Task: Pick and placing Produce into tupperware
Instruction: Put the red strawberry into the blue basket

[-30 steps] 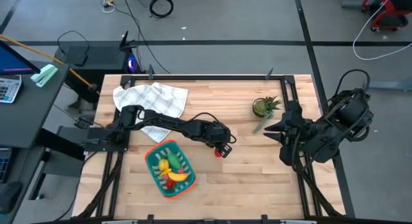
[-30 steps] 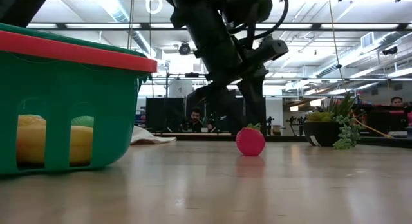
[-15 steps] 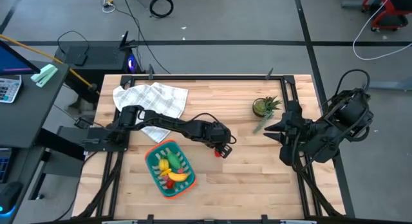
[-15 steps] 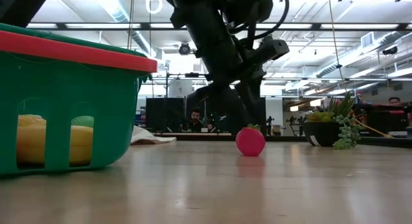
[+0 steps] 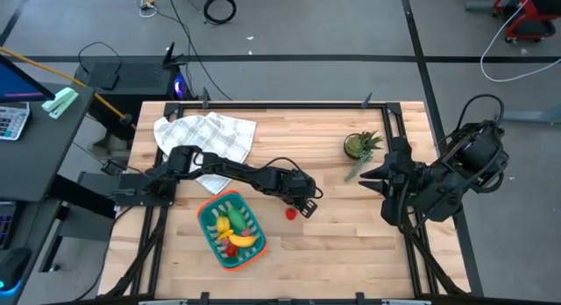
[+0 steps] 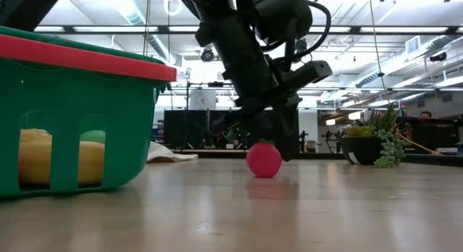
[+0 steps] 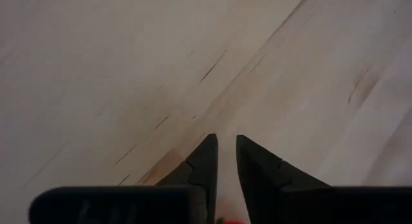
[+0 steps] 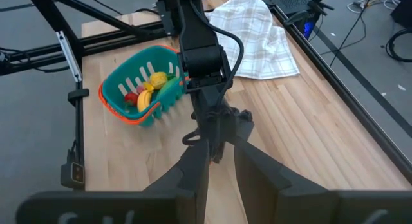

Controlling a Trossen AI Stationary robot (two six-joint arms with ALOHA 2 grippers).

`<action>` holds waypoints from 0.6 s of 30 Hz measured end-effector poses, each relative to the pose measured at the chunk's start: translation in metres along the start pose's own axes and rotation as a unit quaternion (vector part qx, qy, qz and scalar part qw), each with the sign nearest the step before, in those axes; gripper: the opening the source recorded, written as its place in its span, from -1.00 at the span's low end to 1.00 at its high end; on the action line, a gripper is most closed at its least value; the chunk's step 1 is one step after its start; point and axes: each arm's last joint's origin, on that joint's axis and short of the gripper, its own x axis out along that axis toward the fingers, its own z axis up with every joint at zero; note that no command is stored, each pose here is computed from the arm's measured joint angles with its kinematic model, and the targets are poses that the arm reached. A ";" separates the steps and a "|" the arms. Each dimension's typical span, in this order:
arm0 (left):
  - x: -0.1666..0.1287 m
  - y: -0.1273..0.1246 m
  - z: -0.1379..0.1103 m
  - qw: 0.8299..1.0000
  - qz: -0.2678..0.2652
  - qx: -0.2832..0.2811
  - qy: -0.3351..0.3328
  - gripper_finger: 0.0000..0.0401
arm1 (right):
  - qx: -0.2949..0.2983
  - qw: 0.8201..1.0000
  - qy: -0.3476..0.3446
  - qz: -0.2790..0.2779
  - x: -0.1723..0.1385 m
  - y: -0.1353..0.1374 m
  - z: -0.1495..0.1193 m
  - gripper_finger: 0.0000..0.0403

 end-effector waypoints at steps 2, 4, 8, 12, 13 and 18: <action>0.000 0.000 0.000 1.000 0.000 0.000 0.000 -0.74 | 0.000 1.000 0.000 0.000 0.000 0.000 0.000 -0.59; 0.000 0.000 0.000 1.000 -0.001 0.000 -0.001 -0.80 | -0.004 1.000 0.000 0.000 0.000 0.000 0.000 -0.59; 0.000 -0.001 0.001 1.000 -0.005 -0.005 -0.002 -0.88 | -0.012 1.000 0.000 0.000 0.000 0.000 0.000 -0.59; 0.000 -0.002 0.001 1.000 -0.016 -0.009 0.003 -0.81 | -0.013 1.000 0.000 0.000 0.000 0.000 0.000 -0.59; 0.000 -0.002 0.001 1.000 -0.018 -0.009 0.002 -0.76 | -0.013 1.000 0.000 0.000 0.000 0.000 0.000 -0.59; 0.000 -0.002 0.001 1.000 -0.016 -0.010 0.004 -0.46 | -0.013 1.000 0.000 0.000 0.000 0.000 0.000 -0.59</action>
